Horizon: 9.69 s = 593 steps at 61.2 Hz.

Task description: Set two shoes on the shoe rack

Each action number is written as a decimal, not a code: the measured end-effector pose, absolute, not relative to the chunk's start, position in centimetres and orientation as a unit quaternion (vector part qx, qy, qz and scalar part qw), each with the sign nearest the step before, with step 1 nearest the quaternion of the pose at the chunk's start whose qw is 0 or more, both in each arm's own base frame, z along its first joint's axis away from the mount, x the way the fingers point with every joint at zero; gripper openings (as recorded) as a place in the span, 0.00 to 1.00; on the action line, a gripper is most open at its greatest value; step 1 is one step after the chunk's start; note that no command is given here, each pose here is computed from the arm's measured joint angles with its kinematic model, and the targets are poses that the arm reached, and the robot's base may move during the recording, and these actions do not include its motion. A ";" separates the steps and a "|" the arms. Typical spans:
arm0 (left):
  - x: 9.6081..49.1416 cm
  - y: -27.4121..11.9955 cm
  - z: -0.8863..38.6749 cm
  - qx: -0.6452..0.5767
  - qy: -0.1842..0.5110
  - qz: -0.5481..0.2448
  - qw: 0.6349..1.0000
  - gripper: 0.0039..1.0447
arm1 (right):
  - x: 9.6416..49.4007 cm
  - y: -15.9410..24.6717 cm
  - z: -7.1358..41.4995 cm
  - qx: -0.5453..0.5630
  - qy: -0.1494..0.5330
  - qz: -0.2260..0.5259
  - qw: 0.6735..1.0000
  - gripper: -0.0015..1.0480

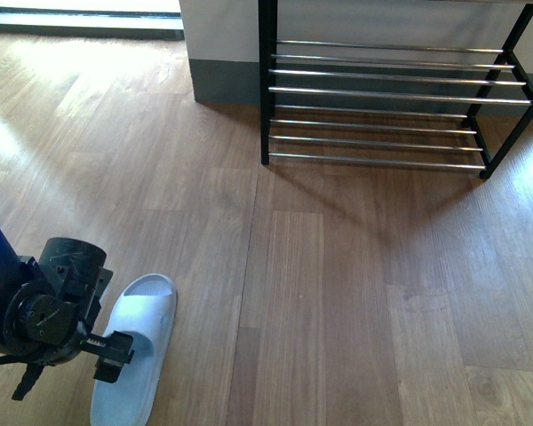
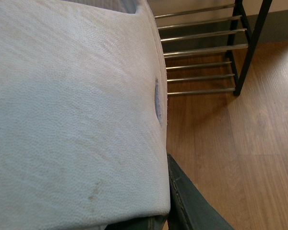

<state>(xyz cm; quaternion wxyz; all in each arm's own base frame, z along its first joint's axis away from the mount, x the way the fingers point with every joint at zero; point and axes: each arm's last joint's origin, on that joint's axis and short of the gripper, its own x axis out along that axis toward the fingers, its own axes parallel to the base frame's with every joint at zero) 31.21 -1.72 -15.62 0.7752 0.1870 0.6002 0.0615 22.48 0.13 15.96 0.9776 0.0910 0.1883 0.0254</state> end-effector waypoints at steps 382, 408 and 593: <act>18.5 -1.9 18.3 0.069 0.204 0.141 0.966 0.02 | 22.4 0.2 15.9 0.090 0.190 0.026 0.977 0.01; 18.4 -1.9 18.3 0.069 0.204 0.141 0.966 0.02 | 22.6 1.1 16.9 0.077 0.117 0.135 0.981 0.01; 18.4 -1.9 18.3 0.069 0.204 0.141 0.966 0.02 | 42.3 5.2 11.5 -0.057 0.302 0.012 0.951 0.91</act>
